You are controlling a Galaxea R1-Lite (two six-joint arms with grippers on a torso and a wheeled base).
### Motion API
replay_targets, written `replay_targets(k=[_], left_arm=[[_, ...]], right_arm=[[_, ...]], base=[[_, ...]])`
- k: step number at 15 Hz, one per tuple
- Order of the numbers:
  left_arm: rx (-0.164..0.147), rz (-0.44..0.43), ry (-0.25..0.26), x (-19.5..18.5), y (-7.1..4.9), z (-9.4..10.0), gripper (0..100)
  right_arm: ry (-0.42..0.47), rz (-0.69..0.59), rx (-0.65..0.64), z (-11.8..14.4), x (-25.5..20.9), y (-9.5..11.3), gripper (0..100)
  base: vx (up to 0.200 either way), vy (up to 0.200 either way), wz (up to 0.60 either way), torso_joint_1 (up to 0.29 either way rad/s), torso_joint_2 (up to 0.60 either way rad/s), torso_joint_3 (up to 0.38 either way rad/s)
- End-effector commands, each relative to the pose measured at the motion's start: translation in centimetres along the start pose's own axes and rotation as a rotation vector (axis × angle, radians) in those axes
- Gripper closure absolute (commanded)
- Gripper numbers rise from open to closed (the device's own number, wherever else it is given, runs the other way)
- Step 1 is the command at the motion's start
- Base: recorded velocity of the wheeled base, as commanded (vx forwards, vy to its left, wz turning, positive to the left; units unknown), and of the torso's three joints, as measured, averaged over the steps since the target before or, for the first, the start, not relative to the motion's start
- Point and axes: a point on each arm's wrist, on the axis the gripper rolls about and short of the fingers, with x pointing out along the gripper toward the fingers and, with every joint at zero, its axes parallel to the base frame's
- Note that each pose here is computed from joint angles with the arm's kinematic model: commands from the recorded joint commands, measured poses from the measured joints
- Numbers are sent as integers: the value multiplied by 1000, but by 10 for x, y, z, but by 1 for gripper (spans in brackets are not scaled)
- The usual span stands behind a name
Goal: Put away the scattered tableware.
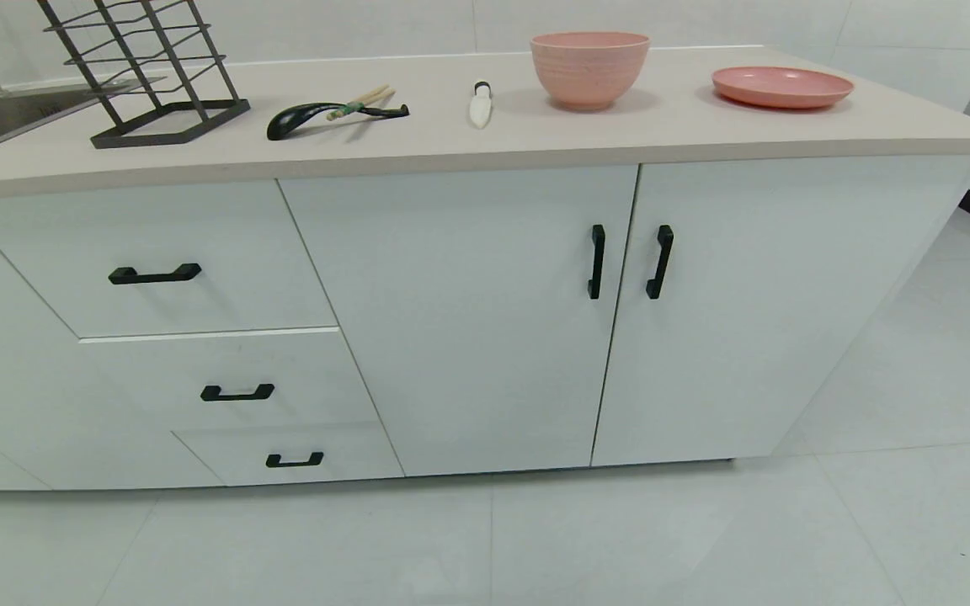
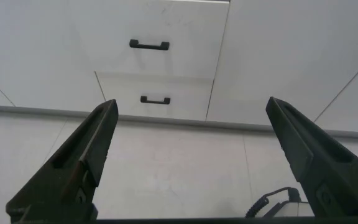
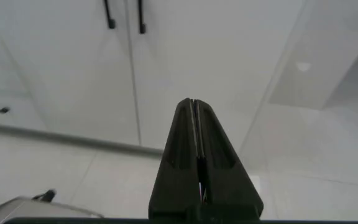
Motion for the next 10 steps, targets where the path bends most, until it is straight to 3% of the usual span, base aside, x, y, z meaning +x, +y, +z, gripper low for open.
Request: replay_targets(k=[1,2,3,5,8,10], left_arm=[[0,1,0,0,0,0,0],[0,1,-2,0,0,0,0],[0,-1,0,0,0,0,0],[1,-1,0,0,0,0,0],[3,-16,-1,0,0,0,0],[3,-55,-9,0,-1,1,0]], right_arm=[[168,158,28,36,28,-5,100],[254,228,47,43,50,-6,100],[279,254,49,46,71,-7,0],[249,270,37,45,103,-7,0],[185,342,20,13,174,-2,0],[157,424,24,5,209,-3,0]], base=[[0,0,0,0,0,0],[0,0,0,0,0,0],[0,0,0,0,0,0],[0,0,0,0,0,0],[0,0,0,0,0,0],[0,0,0,0,0,0]])
